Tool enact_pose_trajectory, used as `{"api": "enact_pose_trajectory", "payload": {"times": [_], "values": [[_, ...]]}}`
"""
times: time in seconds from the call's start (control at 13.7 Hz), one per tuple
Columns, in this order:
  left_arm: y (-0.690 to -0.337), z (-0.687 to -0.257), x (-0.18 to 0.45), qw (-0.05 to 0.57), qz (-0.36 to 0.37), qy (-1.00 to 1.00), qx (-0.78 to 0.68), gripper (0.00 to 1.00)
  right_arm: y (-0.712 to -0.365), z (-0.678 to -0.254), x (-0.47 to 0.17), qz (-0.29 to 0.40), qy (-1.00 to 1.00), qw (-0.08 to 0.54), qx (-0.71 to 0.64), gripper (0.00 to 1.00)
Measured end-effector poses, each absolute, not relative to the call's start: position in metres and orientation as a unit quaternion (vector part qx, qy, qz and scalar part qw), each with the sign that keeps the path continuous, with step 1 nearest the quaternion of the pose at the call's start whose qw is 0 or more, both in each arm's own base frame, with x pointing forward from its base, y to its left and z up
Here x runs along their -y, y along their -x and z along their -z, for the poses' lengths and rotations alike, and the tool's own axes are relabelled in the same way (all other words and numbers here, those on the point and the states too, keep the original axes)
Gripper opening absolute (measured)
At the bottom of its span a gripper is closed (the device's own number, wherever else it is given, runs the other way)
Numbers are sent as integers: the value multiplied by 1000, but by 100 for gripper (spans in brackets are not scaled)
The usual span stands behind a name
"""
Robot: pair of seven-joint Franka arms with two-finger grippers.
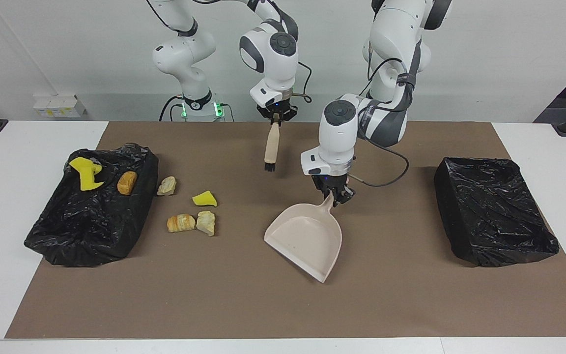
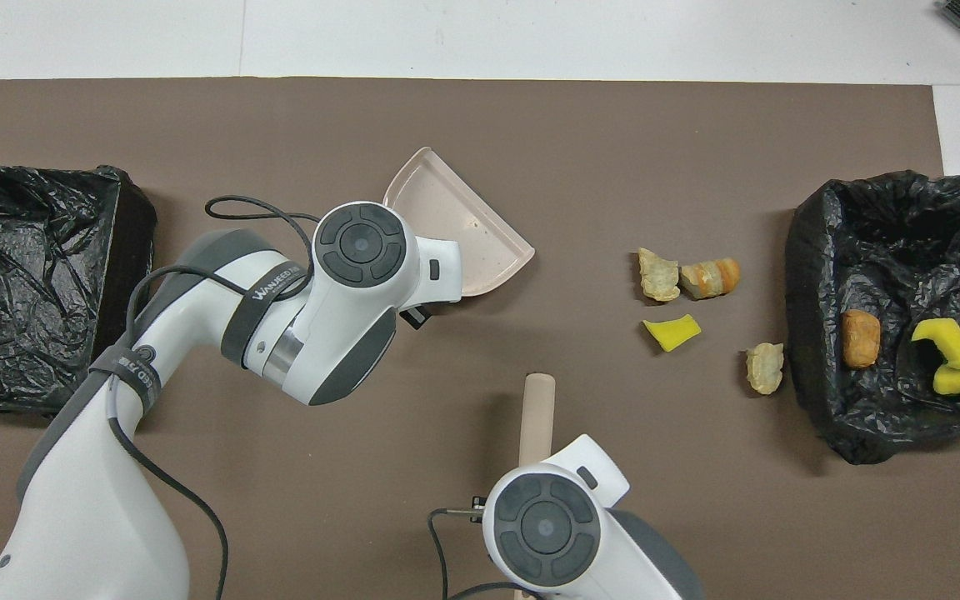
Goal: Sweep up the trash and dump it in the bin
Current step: 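Grasp the dustpan with the left gripper while the right gripper grasps the brush, then sweep the chunks toward the dustpan with the brush in the right gripper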
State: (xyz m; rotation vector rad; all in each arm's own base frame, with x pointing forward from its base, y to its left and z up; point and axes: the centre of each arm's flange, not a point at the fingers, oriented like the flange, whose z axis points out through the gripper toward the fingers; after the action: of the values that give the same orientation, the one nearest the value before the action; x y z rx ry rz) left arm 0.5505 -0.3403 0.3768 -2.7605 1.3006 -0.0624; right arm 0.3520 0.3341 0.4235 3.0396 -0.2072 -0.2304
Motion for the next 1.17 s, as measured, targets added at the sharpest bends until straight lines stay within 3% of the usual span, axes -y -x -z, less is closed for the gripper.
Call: {"api": "enact_pose_trajectory", "payload": {"times": [0.36,0.73,1.17], "values": [[-549,-367,329,47,-4,842,-538,32,-429,-424,-276,60,-995,48,65,26],[-520,-359,335,47,-19,823,-566,32,-511,-414,-195,59,-996,58,29,26],[-488,-350,340,49,-26,795,-605,32,-555,-403,-71,62,-996,71,-3,26]]}}
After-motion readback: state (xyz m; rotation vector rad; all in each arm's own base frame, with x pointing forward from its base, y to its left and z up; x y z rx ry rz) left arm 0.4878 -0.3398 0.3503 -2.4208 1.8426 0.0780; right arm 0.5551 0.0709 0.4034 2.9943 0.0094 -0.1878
